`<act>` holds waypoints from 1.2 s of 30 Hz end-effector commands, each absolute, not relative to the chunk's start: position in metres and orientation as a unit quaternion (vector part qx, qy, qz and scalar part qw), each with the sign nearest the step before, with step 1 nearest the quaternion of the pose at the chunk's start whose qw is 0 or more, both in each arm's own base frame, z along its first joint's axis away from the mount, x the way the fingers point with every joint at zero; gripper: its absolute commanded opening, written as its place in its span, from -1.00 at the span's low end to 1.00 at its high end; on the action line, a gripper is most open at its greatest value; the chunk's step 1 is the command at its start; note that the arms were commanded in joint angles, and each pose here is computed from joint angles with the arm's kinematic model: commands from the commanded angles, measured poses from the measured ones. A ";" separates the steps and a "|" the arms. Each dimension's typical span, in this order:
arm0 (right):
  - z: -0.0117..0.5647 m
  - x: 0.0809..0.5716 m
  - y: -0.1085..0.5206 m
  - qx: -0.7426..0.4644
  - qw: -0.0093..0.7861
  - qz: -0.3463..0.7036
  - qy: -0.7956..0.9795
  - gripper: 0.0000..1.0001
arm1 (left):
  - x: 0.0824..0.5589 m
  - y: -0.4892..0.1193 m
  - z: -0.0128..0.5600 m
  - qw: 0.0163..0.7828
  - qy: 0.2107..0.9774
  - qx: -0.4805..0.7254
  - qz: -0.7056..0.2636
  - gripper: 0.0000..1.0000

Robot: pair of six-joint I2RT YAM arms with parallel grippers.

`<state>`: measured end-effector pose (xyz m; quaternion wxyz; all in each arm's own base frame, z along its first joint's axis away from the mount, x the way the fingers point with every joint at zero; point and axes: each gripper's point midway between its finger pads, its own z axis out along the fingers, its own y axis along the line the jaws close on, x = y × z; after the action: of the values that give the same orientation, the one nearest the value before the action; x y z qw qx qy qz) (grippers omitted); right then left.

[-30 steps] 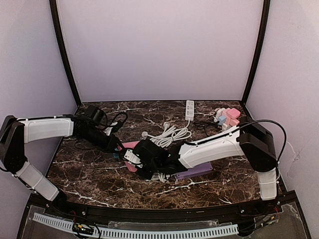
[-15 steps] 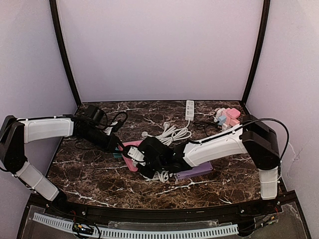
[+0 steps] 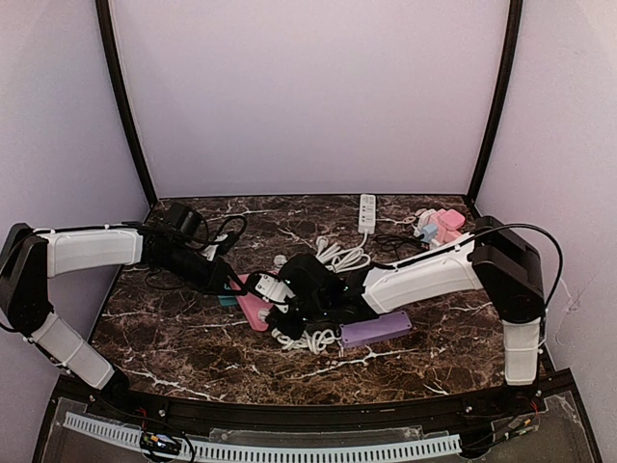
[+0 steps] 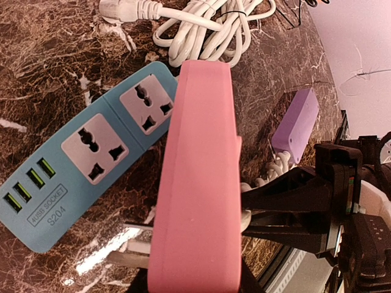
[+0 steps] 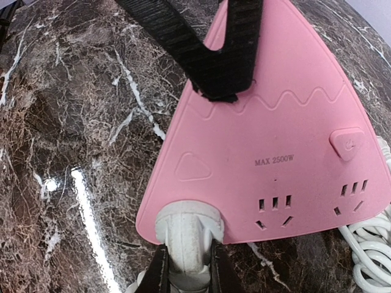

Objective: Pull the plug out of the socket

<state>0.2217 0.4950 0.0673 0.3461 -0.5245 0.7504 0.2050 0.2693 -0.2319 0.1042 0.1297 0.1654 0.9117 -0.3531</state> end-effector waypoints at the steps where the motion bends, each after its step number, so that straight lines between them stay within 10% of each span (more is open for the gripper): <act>1: 0.104 0.236 0.491 -0.480 0.395 0.212 0.754 -1.00 | 0.268 -0.224 0.095 0.135 0.918 0.184 -0.324 -0.75; 36: 0.117 0.200 0.499 -0.517 0.478 0.094 0.704 -1.00 | 0.275 -0.209 0.092 0.137 0.928 0.165 -0.306 -0.77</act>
<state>0.2008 0.4898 0.0784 0.4397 -0.5525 0.7060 0.0541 0.2634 -0.2362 0.1074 0.1211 0.1858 0.9004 -0.3742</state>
